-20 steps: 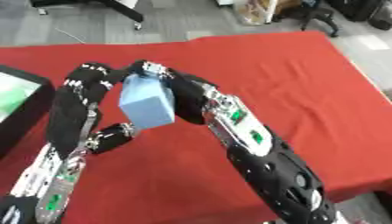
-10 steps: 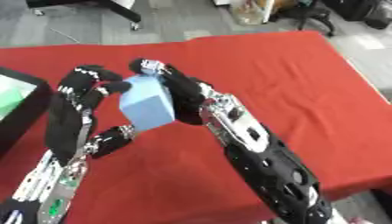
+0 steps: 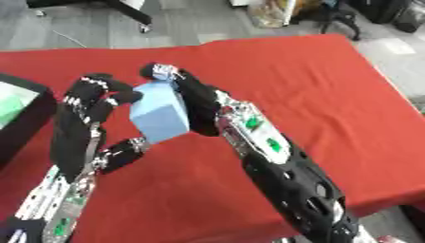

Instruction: Pick up the objects with one hand, pass them to the other hand, and then place them into the box on the other side of the table.

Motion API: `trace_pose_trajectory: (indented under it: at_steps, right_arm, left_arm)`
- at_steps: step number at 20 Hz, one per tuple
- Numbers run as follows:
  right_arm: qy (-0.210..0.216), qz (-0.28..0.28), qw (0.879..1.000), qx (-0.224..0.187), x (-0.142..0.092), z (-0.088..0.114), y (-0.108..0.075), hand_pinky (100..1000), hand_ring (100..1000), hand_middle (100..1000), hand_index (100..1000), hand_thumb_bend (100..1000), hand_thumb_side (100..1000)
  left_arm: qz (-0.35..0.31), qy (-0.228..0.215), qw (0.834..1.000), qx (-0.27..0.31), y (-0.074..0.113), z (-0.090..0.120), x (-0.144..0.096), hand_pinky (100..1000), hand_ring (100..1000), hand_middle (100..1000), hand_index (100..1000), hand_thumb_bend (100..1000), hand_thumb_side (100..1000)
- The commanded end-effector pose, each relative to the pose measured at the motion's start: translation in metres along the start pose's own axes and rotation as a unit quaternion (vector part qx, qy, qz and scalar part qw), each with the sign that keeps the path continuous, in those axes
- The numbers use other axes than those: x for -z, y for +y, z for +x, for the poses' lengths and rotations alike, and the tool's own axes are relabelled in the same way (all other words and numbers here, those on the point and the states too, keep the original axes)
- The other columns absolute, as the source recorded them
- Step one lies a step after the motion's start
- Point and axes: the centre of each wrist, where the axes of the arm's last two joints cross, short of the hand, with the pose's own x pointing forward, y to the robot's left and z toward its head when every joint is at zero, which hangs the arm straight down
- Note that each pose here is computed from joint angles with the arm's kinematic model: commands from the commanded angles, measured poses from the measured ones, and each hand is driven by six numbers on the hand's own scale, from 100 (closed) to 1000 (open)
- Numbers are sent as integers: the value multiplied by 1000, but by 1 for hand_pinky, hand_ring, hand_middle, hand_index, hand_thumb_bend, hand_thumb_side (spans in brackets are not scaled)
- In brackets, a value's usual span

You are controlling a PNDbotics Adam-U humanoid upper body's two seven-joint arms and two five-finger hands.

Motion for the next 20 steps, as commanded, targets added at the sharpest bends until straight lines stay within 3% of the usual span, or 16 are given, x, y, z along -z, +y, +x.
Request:
trace_pose_trajectory:
  at_steps: [1, 4, 9, 13, 20]
  right_arm:
    - [-4, 12, 1000, -6, 1, 4, 2, 693, 305, 395, 426, 100, 929]
    - [-10, 19, 1000, -17, 1, 6, 3, 806, 340, 447, 479, 100, 996]
    - [-26, 42, 998, -47, -1, 7, 3, 938, 410, 519, 576, 100, 1000]
    - [-38, 53, 995, -70, -1, 7, 2, 1000, 445, 541, 626, 100, 1000]
    - [-48, 54, 993, -90, -2, 6, 0, 1000, 518, 630, 701, 100, 1000]
  left_arm:
    - [12, -21, 1000, -4, 0, 2, 13, 681, 576, 565, 647, 550, 137]
    - [-1, -25, 1000, -1, 0, 1, 12, 694, 589, 582, 671, 549, 148]
    - [-24, -26, 999, 5, 0, 0, 11, 706, 598, 590, 692, 547, 165]
    - [-36, -25, 999, 7, 1, -1, 11, 713, 602, 590, 696, 548, 174]
    - [-45, -26, 999, 8, 2, -2, 12, 718, 603, 589, 699, 543, 181]
